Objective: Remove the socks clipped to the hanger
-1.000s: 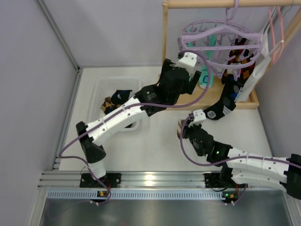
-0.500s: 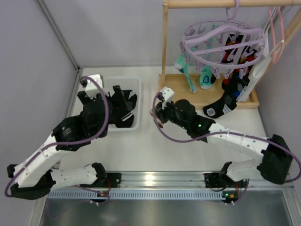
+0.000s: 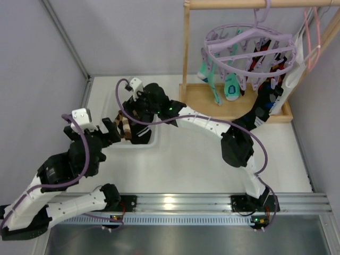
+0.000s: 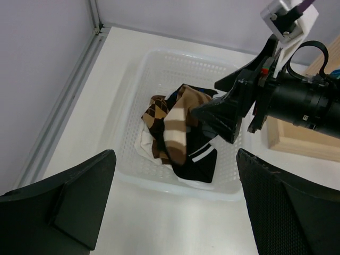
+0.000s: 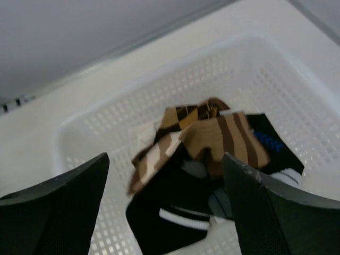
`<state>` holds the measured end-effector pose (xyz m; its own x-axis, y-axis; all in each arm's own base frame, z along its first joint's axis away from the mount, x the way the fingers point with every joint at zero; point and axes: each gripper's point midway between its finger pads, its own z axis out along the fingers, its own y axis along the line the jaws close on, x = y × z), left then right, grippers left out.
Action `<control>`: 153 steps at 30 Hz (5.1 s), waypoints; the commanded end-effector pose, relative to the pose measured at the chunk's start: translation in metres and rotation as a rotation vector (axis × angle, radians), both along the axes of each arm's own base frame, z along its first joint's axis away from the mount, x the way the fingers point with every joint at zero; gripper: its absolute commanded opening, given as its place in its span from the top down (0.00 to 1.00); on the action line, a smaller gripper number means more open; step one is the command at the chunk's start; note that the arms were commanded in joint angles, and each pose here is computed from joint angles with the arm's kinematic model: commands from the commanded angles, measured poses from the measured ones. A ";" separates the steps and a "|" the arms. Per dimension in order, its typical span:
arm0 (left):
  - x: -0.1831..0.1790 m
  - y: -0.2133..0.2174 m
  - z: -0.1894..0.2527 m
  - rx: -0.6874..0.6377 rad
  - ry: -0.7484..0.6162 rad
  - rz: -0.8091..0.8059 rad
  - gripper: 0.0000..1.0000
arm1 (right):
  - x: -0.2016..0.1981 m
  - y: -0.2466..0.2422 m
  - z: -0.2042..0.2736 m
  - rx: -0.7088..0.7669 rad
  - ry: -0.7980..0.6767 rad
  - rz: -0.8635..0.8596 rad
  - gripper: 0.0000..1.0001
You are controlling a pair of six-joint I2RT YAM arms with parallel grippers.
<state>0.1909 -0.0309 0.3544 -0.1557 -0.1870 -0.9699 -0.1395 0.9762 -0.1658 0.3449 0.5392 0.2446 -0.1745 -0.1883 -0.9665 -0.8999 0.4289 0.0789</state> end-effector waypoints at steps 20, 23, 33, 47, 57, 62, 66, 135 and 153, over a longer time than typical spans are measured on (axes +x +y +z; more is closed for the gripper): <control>0.056 -0.068 -0.066 -0.117 0.157 -0.362 0.01 | -0.096 -0.384 0.005 -0.011 0.048 -0.722 0.10; 0.069 -0.050 -0.080 -0.137 0.205 -0.297 0.01 | -0.101 -0.438 -0.003 -0.042 0.048 -0.911 0.08; 0.063 -0.062 -0.099 -0.146 0.253 -0.371 0.01 | -0.083 -0.535 0.012 0.109 -0.122 -1.335 0.01; 0.057 -0.083 -0.102 -0.174 0.285 -0.485 0.01 | -0.014 -0.545 0.039 0.071 -0.316 -1.088 0.02; 0.055 -0.087 -0.099 -0.174 0.276 -0.506 0.02 | 0.010 -0.508 0.011 0.094 -0.338 -0.833 0.43; 0.055 -0.087 -0.098 -0.180 0.275 -0.505 0.01 | -0.008 -0.492 -0.008 0.162 -0.315 -0.768 0.72; 0.056 -0.089 -0.094 -0.188 0.274 -0.510 0.01 | -0.019 -0.475 -0.014 0.228 -0.309 -0.708 0.78; 0.175 -0.420 0.080 0.165 -0.132 -0.700 0.74 | -0.065 -0.304 0.005 0.241 -0.231 -0.881 1.00; 0.168 -0.408 0.087 0.152 -0.127 -0.692 0.53 | -0.117 -0.333 -0.065 0.278 -0.085 -0.719 1.00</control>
